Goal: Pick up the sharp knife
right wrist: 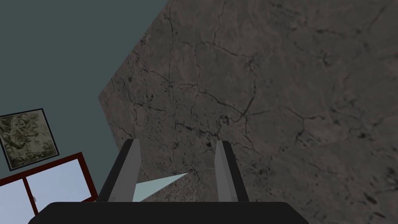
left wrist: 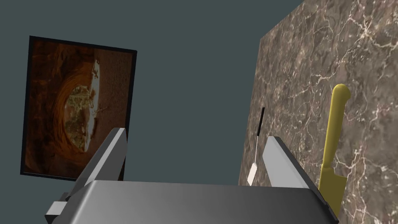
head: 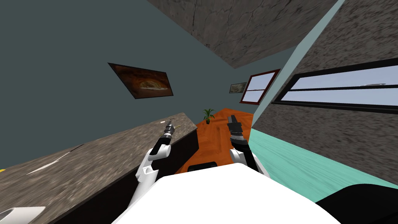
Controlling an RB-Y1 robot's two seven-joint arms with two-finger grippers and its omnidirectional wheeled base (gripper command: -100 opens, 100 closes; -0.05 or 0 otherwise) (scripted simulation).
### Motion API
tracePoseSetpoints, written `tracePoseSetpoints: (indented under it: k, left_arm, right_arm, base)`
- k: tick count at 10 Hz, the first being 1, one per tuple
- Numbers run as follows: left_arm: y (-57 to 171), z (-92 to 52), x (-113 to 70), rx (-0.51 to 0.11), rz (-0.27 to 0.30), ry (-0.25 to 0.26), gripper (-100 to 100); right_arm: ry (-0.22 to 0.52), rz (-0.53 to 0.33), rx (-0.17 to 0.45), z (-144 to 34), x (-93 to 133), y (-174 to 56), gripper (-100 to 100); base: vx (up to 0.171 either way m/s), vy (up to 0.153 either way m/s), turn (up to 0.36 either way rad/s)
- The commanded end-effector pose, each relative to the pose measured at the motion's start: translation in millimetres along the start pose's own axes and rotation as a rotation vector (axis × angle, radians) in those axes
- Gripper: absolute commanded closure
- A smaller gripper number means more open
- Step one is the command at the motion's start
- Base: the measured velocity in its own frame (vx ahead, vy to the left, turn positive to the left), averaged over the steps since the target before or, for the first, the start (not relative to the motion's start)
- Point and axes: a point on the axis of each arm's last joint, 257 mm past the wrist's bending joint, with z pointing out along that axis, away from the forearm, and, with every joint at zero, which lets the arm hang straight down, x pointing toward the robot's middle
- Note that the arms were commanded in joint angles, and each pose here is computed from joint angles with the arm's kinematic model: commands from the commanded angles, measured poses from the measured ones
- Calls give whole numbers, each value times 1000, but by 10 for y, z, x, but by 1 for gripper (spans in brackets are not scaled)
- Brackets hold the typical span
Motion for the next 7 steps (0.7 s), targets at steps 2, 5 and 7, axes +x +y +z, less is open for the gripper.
tracePoseSetpoints:
  k: [2,5,7]
  left_arm:
    - [173,114,-7,-69,-62,-10,-100]
    - [348,173,-19,-139,-101,-21,-100]
    - [471,229,-16,-189,-138,-27,-100]
  right_arm:
    - [0,0,0,0,0,0,0]
    - [0,0,0,0,0,0,0]
    - [0,0,0,0,0,0,0]
  base:
    - [-13,-7,14]
    - [-8,-3,9]
    - [-2,2,8]
